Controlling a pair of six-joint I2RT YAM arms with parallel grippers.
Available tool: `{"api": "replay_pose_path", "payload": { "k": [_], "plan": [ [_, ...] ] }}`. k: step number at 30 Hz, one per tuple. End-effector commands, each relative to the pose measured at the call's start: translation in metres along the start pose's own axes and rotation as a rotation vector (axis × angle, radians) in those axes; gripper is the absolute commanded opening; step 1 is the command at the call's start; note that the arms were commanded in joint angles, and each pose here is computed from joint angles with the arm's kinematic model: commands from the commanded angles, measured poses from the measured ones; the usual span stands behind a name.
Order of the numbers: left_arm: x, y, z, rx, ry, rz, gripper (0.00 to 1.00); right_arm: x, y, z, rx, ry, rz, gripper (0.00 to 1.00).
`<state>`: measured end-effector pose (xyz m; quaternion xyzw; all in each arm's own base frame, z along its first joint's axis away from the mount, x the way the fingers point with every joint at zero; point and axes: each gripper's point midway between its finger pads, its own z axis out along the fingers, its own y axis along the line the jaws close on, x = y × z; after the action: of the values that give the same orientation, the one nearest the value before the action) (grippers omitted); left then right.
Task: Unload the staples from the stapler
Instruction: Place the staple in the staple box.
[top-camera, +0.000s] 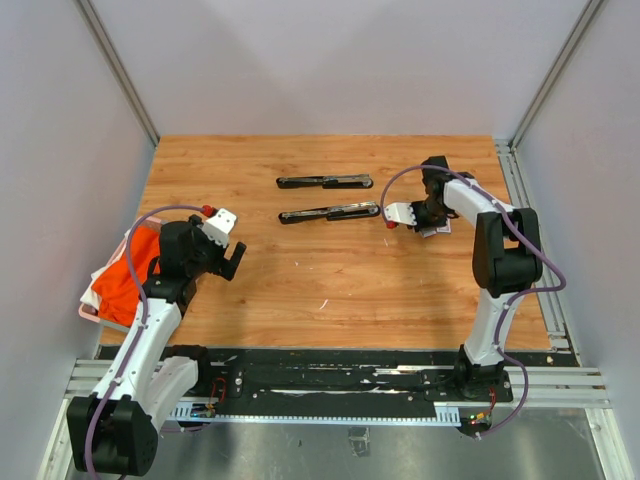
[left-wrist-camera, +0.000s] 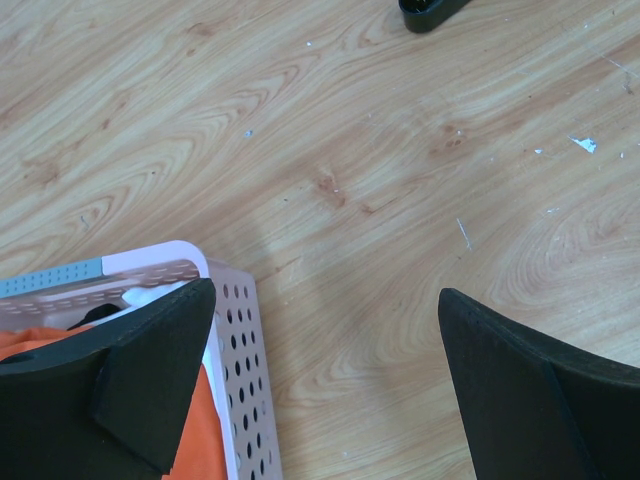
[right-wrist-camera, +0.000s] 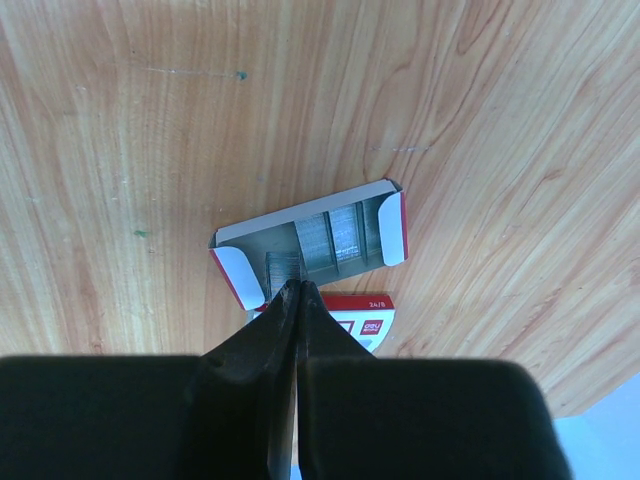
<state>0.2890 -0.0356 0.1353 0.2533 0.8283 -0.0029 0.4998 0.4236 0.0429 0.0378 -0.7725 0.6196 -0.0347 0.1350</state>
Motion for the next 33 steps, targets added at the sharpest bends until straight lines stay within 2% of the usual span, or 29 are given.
{"api": "replay_pose_path", "payload": {
  "k": [1, 33],
  "plan": [
    [-0.002, 0.004, 0.002, -0.013, -0.017, 0.011, 0.98, -0.004, -0.006, 0.0, 0.0, 0.018, -0.044, 0.01],
    [-0.002, 0.004, 0.002, -0.013, -0.017, 0.013, 0.98, -0.017, 0.017, 0.009, -0.085, -0.012, -0.084, 0.01]
  ]
}}
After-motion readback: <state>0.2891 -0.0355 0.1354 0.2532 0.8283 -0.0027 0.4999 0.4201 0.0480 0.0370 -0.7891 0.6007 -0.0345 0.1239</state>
